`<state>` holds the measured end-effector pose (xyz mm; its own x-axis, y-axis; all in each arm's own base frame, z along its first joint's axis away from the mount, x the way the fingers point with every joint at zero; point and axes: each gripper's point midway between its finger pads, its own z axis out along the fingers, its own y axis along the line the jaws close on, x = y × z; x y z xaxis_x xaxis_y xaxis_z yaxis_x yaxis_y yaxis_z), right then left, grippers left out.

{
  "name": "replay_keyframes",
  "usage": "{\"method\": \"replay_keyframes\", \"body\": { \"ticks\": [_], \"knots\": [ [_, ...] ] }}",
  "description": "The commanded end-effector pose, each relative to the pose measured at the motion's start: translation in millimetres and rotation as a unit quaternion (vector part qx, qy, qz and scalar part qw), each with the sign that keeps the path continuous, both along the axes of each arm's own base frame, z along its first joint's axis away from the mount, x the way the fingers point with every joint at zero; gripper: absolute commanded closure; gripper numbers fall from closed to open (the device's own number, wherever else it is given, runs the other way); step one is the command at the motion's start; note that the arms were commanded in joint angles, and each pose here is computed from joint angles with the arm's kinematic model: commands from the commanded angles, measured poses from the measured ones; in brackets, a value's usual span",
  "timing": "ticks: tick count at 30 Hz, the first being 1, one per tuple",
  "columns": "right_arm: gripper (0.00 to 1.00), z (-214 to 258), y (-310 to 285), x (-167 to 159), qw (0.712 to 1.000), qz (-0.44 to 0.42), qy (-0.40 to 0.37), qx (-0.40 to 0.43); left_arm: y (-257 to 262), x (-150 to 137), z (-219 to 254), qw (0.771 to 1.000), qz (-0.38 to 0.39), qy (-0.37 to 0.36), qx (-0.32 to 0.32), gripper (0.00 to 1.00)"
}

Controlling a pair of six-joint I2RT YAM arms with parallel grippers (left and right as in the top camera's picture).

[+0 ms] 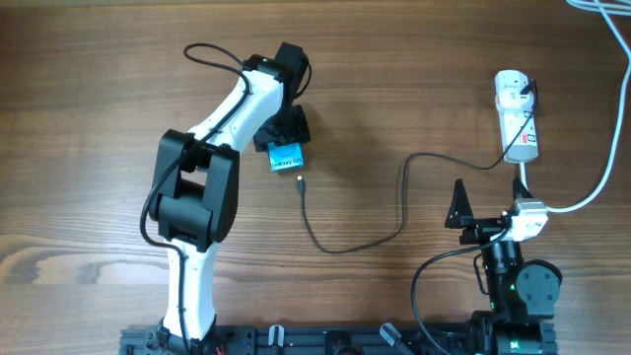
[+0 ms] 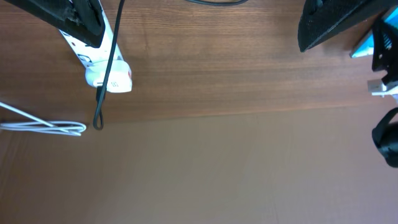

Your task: Plug charger to phone and switch on socket

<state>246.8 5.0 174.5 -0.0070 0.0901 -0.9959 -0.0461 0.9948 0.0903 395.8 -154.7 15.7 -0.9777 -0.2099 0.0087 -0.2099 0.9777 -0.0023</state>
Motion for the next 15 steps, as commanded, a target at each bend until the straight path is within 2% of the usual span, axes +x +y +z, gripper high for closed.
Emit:
{"method": "replay_keyframes", "body": {
  "ticks": [1,10,15],
  "knots": [
    [0.00,0,3,0,1.000,0.009,0.000,0.008,-15,7,10,0.999,0.013,0.000,-0.046,0.96],
    [0.00,0,3,0,1.000,0.009,0.000,0.008,-53,13,35,0.988,0.035,0.010,-0.149,0.96],
    [0.00,0,3,0,1.000,0.009,0.000,0.008,-62,12,51,0.981,0.060,0.027,-0.184,0.96]
  ]
}}
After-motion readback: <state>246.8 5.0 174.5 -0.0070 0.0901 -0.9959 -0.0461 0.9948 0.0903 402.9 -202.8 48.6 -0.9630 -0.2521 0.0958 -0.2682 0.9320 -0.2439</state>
